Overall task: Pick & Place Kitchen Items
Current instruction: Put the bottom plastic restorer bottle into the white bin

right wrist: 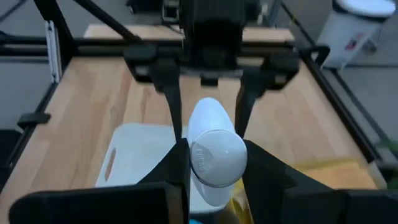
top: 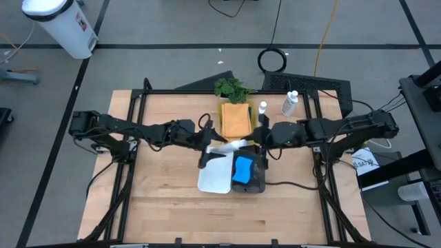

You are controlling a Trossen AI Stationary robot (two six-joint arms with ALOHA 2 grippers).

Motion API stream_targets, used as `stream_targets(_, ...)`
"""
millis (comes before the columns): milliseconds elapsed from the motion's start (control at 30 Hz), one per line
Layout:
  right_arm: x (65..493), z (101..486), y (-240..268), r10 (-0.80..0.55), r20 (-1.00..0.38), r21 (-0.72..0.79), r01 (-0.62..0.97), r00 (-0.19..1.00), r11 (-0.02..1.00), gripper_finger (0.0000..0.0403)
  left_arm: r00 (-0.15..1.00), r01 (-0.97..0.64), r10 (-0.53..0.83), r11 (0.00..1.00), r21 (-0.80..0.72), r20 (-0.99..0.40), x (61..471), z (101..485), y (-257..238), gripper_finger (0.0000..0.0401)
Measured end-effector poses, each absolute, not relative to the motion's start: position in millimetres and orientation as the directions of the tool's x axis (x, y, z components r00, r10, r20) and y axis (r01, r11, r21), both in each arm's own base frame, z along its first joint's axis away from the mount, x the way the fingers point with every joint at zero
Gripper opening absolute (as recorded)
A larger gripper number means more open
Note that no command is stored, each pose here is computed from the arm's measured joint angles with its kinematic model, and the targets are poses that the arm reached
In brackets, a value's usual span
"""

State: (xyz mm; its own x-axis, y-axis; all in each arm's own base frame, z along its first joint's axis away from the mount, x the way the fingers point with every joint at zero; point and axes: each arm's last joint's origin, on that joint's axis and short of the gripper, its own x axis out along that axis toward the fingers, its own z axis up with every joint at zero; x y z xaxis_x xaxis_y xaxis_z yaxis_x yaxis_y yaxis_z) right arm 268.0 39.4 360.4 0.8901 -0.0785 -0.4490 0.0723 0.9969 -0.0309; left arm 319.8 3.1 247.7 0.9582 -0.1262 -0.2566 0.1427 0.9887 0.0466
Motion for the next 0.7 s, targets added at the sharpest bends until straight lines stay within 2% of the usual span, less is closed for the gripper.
stream_targets(233,270.8,363.8,41.1,-0.028,-0.413,-0.042,0.012,0.910,0.999,0.0080,0.956,0.140,-0.130,0.990,0.017,-0.263,319.7,247.1,3.1,0.0240)
stream_targets(367,270.9,363.6,40.9,-0.033,-0.410,-0.046,0.015,0.911,0.999,0.0097,0.955,0.137,-0.131,0.991,0.004,-0.266,319.6,246.8,3.2,0.0181)
stream_targets(600,267.6,365.4,40.5,-0.026,-0.398,-0.111,-0.020,0.917,0.994,0.0149,0.963,0.149,-0.135,0.988,0.043,-0.235,319.5,250.8,3.0,0.0045)
stream_targets(700,256.3,370.7,38.8,-0.026,-0.402,-0.145,-0.036,0.915,0.989,0.0161,0.970,0.172,-0.154,0.982,0.083,-0.188,319.3,256.7,4.6,0.0038)
